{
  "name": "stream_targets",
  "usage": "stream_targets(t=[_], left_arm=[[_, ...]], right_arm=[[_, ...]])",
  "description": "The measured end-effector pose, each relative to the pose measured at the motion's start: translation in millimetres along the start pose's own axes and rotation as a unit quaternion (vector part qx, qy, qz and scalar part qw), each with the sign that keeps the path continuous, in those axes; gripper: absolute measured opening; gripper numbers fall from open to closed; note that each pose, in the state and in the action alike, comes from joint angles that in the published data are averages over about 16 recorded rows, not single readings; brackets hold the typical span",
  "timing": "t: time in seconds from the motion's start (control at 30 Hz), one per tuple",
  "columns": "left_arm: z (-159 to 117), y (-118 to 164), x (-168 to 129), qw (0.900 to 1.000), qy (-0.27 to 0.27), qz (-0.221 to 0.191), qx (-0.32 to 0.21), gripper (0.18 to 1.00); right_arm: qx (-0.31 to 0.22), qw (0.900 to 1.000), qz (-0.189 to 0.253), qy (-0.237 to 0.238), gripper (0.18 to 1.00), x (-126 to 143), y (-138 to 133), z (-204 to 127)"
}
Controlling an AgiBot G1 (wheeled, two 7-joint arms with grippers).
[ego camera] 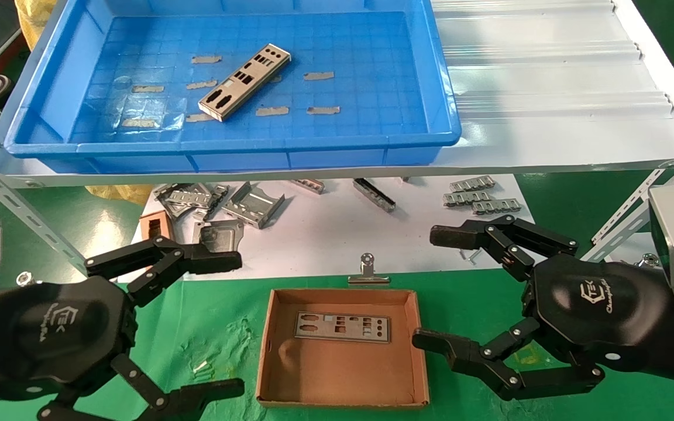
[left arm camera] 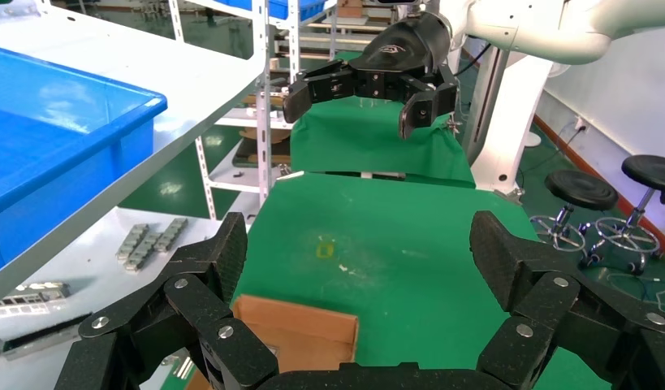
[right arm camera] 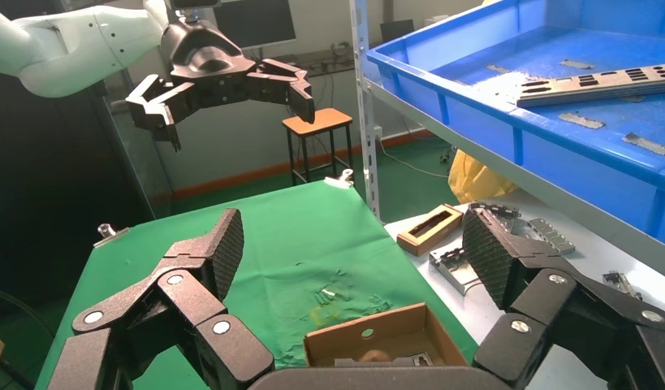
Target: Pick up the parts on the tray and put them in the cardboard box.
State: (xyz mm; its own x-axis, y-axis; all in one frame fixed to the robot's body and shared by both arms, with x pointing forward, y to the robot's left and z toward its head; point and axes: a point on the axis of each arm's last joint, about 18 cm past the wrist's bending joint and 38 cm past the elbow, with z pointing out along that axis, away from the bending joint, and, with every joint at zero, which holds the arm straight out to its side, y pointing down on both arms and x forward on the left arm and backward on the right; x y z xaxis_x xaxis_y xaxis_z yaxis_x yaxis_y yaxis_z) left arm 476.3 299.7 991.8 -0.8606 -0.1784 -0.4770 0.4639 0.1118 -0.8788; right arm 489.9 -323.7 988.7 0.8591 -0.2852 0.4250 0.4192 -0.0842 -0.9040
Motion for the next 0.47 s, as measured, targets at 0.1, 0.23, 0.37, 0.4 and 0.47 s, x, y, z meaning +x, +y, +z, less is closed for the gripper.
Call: stream_targets(t=[0.1, 0.23, 0.37, 0.4, 0.47], left_arm=[[0.0, 0.0, 0.0, 1.0, 0.0, 0.0, 0.0, 1.001], [0.0, 0.0, 0.0, 1.0, 0.0, 0.0, 0.0, 1.001], [0.0, 0.0, 0.0, 1.0, 0.0, 0.0, 0.0, 1.001], [0.0, 0.0, 0.0, 1.0, 0.0, 0.0, 0.0, 1.001], [0.0, 0.0, 0.0, 1.0, 0.0, 0.0, 0.0, 1.001]], right_arm=[[0.0, 1.0, 0.0, 0.0, 1.0, 0.0, 0.0, 0.0], [0.0, 1.0, 0.0, 0.0, 1.0, 0.0, 0.0, 0.0], [0.0, 1.0, 0.0, 0.0, 1.0, 0.0, 0.0, 0.0], [0.0, 1.0, 0.0, 0.0, 1.0, 0.0, 0.0, 0.0], [0.0, 1.0, 0.0, 0.0, 1.0, 0.0, 0.0, 0.0]])
